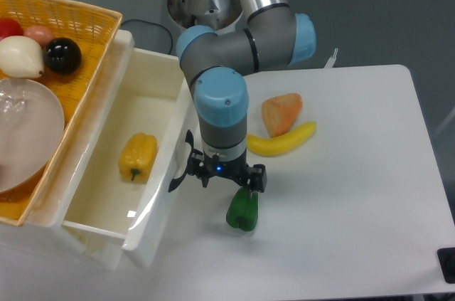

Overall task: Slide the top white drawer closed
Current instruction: 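Push the drawer's front panel with the gripper, sliding it into the cabinet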

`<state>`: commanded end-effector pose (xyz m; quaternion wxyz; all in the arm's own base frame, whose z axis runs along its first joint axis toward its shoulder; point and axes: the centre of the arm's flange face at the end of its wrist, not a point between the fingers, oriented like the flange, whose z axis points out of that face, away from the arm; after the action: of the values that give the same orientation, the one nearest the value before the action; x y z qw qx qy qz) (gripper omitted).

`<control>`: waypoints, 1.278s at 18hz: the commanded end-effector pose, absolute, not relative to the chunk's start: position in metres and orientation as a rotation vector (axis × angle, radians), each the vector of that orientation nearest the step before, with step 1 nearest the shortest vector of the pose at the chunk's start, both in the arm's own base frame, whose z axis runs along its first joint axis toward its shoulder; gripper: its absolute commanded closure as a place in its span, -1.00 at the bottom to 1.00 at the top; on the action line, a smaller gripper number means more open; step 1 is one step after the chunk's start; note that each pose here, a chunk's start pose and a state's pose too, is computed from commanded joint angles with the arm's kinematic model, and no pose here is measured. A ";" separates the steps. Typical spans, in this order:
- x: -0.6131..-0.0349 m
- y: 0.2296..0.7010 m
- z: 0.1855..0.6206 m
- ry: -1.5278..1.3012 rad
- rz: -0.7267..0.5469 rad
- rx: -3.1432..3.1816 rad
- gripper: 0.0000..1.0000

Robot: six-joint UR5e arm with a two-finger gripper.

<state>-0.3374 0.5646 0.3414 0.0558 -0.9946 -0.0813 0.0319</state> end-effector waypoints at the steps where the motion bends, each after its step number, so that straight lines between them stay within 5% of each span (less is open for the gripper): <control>1: -0.334 0.565 0.343 -0.242 0.100 -3.018 -1.00; 23: -0.278 0.586 0.349 -0.116 0.094 -3.018 -1.00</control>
<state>-0.2783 0.5857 0.3492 0.0598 -0.9970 -0.0384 0.0309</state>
